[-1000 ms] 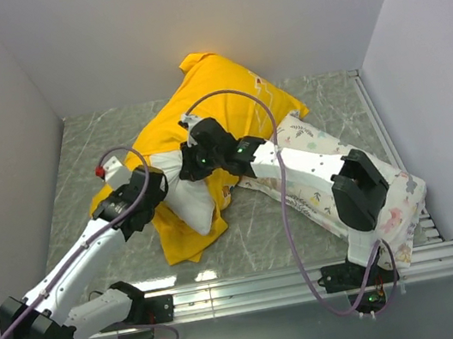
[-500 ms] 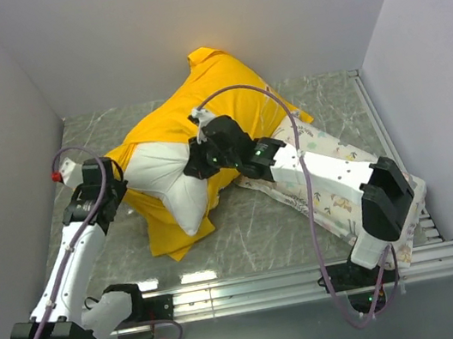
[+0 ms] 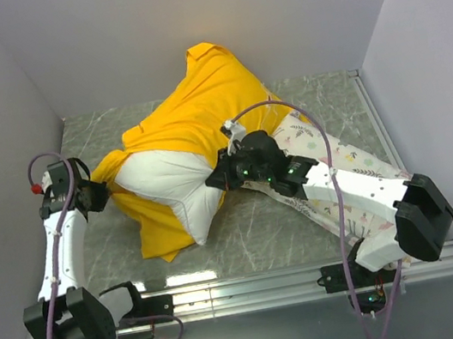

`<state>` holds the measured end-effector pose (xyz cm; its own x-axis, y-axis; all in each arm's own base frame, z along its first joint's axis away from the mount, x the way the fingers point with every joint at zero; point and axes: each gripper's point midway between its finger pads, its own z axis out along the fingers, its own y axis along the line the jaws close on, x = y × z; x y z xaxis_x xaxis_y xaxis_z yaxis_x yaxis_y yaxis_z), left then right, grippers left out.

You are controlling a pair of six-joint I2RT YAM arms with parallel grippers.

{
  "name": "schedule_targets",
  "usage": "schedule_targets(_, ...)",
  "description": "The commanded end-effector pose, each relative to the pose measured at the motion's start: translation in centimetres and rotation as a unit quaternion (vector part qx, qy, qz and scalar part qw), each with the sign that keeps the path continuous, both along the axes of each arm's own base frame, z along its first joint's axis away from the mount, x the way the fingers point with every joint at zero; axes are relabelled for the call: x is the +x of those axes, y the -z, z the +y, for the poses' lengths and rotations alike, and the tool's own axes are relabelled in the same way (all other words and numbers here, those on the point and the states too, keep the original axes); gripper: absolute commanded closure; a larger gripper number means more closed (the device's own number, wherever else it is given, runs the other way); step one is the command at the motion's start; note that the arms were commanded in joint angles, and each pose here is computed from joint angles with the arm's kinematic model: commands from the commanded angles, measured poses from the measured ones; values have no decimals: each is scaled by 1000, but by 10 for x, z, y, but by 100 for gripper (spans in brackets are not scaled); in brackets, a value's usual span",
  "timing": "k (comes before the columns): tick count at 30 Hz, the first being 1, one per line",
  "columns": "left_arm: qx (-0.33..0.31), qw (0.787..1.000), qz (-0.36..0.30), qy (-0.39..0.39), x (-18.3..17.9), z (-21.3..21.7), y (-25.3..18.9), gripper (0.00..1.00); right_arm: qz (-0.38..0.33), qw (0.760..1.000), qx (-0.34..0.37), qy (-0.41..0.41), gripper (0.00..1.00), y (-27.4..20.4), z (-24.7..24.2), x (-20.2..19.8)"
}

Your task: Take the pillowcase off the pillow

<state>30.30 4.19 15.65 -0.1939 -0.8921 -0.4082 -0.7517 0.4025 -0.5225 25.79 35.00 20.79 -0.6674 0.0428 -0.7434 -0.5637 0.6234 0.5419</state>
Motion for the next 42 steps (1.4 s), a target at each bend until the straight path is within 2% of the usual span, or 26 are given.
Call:
schedule_targets(1,154,972,-17,-176,-3,115,-37,100,-3,997,-24,77,100,-1,-51,16)
schedule_targets(7,138,977,-15,-164,16,121,-35,100,0,996,-21,82,100,2,-60,14)
schedule_targets(9,128,983,-13,-130,27,114,-28,100,-2,997,-12,79,100,-3,-59,16)
schedule_targets(12,94,994,-57,-28,54,82,-23,99,-2,999,9,50,100,-23,-41,19)
schedule_targets(14,77,994,-73,26,65,60,-23,87,-4,999,37,31,100,-40,-29,21)
schedule_targets(15,73,993,-80,46,67,53,-25,73,1,998,55,10,100,-52,-16,20)
schedule_targets(17,72,989,-100,77,69,41,-39,54,2,998,66,-4,100,-63,-5,25)
schedule_targets(18,83,986,-117,87,67,39,-54,37,4,997,71,-9,100,-68,5,31)
schedule_targets(21,116,979,-141,86,60,43,-97,22,18,996,81,-27,100,-70,23,38)
schedule_targets(22,135,975,-160,78,60,47,-124,21,22,995,85,-36,100,-70,27,38)
schedule_targets(26,180,967,-173,45,41,59,-181,15,34,994,88,-45,100,-63,44,44)
schedule_targets(27,187,966,-175,44,35,59,-190,6,36,994,89,-47,100,-64,49,48)
schedule_targets(29,192,959,-202,57,31,51,-214,6,46,994,81,-56,100,-56,60,49)
schedule_targets(31,170,962,-199,85,24,35,-210,7,33,993,88,-65,100,-74,72,53)
schedule_targets(32,158,964,-194,92,22,28,-201,6,42,993,80,-71,100,-67,81,53)
schedule_targets(33,151,962,-207,97,13,17,-200,6,26,992,95,-76,100,-91,90,57)
schedule_targets(34,143,966,-187,103,12,6,-171,6,21,992,99,-81,100,-99,97,57)
schedule_targets(35,142,968,-182,94,7,3,-162,6,37,992,86,-84,100,-87,107,60)
schedule_targets(36,139,967,-193,88,-2,-3,-161,1,13,990,106,-95,100,-118,119,61)
schedule_targets(37,129,971,-176,101,-5,-14,-141,1,12,989,110,-98,100,-126,126,62)
schedule_targets(40,115,974,-161,114,-12,-29,-123,1,16,985,124,-116,100,-144,155,64)
schedule_targets(41,116,975,-156,111,-14,-31,-119,1,34,986,115,-119,100,-127,166,68)
schedule_targets(42,111,974,-162,111,-17,-35,-119,1,28,983,133,-123,100,-144,172,68)
